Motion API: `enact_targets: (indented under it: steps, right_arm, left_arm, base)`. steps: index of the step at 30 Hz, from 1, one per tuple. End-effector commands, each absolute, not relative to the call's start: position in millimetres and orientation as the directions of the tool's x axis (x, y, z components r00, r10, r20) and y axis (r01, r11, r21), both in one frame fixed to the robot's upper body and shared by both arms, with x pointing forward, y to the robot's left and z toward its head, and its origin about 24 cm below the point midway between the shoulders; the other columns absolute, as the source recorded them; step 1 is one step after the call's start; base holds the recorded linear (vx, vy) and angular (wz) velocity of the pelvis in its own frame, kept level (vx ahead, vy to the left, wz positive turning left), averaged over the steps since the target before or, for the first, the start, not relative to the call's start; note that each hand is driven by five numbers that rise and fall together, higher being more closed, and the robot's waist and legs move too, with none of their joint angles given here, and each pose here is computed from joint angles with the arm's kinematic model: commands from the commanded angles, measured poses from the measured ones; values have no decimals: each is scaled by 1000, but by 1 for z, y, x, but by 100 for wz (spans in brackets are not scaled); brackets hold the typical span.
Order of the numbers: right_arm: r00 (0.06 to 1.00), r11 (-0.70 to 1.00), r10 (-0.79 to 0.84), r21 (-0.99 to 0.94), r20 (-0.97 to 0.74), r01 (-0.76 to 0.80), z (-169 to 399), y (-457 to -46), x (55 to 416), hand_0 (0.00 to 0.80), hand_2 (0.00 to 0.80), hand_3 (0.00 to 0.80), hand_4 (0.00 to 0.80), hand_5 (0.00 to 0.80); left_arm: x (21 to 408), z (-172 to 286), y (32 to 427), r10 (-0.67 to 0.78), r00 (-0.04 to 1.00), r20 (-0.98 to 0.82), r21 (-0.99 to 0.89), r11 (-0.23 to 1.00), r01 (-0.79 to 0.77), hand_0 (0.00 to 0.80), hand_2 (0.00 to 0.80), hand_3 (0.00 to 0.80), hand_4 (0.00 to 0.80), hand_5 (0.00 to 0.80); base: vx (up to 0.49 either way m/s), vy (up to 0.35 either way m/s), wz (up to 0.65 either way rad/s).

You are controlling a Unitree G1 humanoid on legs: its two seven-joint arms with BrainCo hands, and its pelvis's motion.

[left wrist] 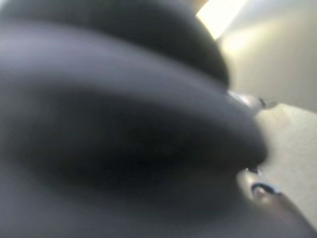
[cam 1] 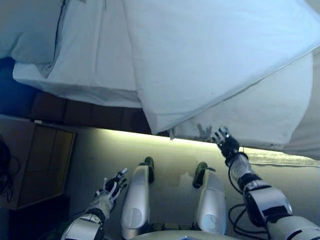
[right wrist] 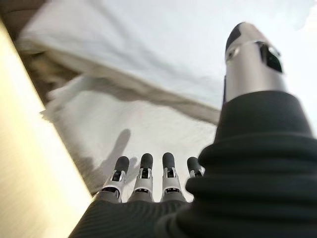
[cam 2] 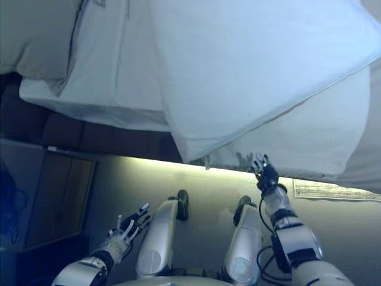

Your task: Make the bed neatly

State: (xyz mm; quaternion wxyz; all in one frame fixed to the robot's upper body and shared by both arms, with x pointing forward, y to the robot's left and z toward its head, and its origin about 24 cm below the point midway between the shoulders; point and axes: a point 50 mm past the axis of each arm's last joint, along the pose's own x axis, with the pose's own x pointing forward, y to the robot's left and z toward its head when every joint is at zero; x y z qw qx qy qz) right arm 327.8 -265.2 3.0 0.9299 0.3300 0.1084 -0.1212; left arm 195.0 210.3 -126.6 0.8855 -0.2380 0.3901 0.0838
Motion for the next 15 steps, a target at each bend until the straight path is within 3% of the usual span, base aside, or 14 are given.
enact_targets:
  steps: [1,15]
  right_arm:
    - [953,737,-238,604,-186,303,43,-303,338,0,0,0,0,0]
    - [956,847,-281,492,90,202,170,-335,372,0,0,0,0,0]
  left_arm:
    - [182,-130,218,-38,685,-727,-361,870,-335,0,0,0,0,0]
    - [174,-127,229,-34,748,-663,-443,823,-355,0,0,0,0,0]
  base:
    - [105,-7,10]
    - [35,2,3]
